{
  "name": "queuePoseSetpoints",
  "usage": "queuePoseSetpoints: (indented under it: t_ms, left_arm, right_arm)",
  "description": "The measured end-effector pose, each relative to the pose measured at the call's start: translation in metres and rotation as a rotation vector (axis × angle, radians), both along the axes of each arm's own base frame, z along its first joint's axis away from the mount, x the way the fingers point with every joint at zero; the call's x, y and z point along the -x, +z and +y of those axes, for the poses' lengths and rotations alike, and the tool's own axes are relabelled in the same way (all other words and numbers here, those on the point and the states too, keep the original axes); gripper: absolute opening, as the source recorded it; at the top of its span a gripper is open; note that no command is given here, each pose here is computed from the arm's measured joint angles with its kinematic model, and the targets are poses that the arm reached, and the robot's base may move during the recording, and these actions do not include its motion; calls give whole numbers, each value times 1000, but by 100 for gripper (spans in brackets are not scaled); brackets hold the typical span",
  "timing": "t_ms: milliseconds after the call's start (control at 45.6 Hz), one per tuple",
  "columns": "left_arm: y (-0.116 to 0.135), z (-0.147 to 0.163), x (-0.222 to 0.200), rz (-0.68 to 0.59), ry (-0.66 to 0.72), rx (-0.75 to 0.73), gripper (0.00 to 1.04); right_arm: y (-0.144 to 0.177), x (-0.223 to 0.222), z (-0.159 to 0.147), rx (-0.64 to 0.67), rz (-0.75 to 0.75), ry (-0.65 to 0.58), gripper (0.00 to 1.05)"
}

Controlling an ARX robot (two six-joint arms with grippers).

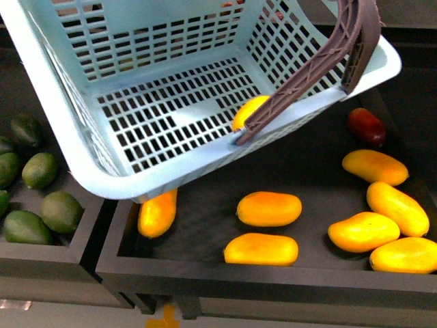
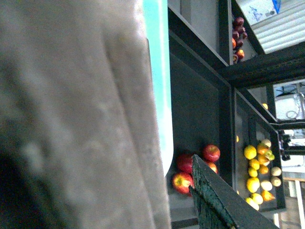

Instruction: Pick lemon and mango into basket

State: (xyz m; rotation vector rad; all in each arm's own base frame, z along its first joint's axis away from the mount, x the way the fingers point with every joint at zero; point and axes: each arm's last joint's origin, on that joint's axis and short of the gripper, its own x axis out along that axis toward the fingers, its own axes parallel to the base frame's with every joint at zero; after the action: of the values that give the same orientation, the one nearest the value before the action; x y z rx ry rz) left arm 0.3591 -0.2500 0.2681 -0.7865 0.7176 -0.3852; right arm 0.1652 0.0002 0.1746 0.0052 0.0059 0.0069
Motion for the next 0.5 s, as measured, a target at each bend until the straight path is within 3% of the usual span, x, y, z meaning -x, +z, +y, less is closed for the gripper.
queuePoseSetpoints:
  t_ms: [132,219,285,504]
  left_arm:
    - [0,-1,1,-2,-11,-3,29]
    - [0,-3,2,4,-22,6,29]
    - [0,-5,3,5,-29,7,29]
    - [0,-8,6,10,-51,14,29]
  right_arm:
    - [0,0,0,-3,2,-8,96]
    - [8,-15,-5,-141,304,-244,96]
    - [10,-25,-13,-207,455,-325,96]
    - [14,-84,-41,-386,497,-433,96]
